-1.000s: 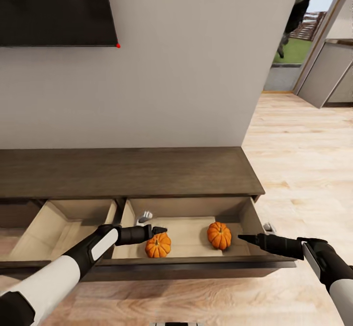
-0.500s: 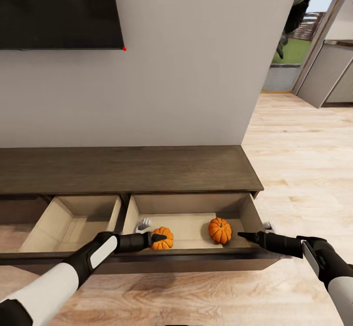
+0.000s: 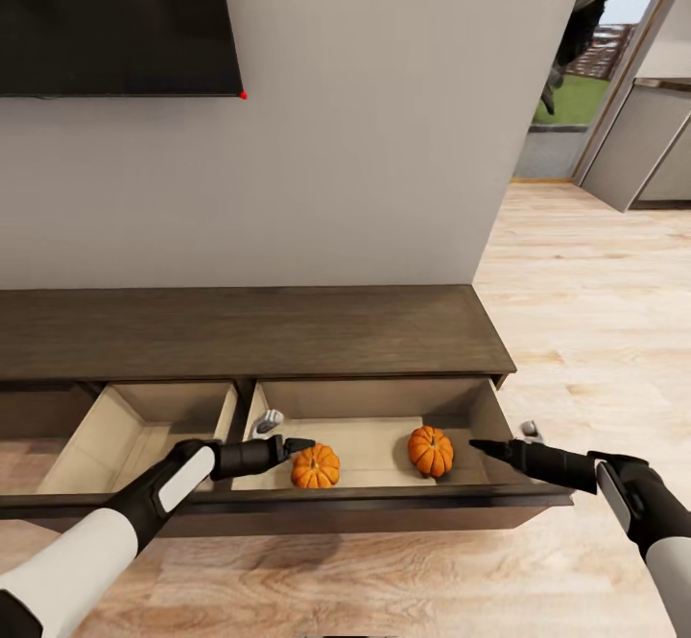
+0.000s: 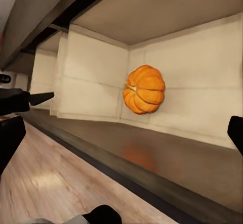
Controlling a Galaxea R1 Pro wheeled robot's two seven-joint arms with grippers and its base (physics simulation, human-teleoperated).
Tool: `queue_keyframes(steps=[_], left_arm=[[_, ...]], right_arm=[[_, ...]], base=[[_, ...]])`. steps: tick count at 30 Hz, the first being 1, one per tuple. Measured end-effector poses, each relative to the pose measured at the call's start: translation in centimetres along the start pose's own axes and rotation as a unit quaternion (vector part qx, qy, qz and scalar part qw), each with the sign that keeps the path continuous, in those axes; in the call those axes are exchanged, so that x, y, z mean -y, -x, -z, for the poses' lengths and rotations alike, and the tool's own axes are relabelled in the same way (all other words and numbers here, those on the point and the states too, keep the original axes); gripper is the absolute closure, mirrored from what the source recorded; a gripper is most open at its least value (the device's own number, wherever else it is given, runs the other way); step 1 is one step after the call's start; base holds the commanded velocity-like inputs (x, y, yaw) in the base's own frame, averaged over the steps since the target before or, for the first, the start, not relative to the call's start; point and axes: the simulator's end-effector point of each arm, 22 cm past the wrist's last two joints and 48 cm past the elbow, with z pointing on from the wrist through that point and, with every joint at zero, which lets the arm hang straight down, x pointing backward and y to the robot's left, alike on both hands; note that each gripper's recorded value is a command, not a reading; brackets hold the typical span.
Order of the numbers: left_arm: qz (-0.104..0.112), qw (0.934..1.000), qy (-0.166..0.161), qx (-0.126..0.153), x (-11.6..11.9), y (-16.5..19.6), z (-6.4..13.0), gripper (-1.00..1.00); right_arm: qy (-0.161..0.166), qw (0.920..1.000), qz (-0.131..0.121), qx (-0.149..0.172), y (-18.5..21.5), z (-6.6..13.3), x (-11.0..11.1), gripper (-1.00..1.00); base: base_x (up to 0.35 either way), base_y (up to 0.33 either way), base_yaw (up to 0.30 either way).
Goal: Place each of the two pumpkins and all three candles from the living room inside a cabinet in the living room (use any cabinet), then make sure every cabinet is closed, and position the cauldron so it is next to a table in the living room.
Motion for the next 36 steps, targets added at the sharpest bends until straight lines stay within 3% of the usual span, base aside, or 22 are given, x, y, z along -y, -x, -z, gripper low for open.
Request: queue_keyframes(steps=[2, 3, 4, 11, 14, 19, 36], left_arm=[[0.002, 1.0, -0.006, 0.001, 0.4, 0.3, 0.1, -1.0], [-0.019, 0.9985, -0.046, 0.023, 4.5, 2.9, 0.5, -1.0], [-0.031, 0.997, -0.065, 0.027, 6.5, 3.6, 0.6, -1.0], [-0.043, 0.9957, -0.076, 0.029, 7.8, 4.1, 1.0, -1.0], [-0.061, 0.9933, -0.09, 0.038, 9.5, 5.0, 1.6, -1.0], [-0.065, 0.9928, -0.093, 0.037, 9.9, 4.9, 1.5, -1.0], [-0.06, 0.9939, -0.088, 0.027, 9.2, 3.8, 1.1, -1.0]], right_arm=[[0.005, 1.0, 0.004, 0.007, 0.6, 0.3, -0.3, -1.0], [0.046, 0.9978, -0.002, 0.047, 2.5, 1.7, -1.9, -1.0], [0.048, 0.9976, -0.002, 0.049, 2.6, 1.8, -2.0, -1.0], [0.053, 0.9974, -0.002, 0.05, 2.6, 1.8, -2.2, -1.0], [0.057, 0.9971, 0.003, 0.051, 2.8, 1.9, -2.5, -1.0], [0.079, 0.9956, 0.006, 0.05, 2.9, 2.0, -3.5, -1.0], [0.082, 0.9956, 0.007, 0.045, 2.5, 1.8, -3.7, -1.0]], base=[[0.0, 0.0, 0.0], [0.0, 0.0, 0.0], [0.0, 0.0, 0.0], [-0.009, 0.001, 0.0], [-0.203, 0.077, 0.0], [-0.281, 0.119, 0.0], [-0.289, 0.121, 0.0]])
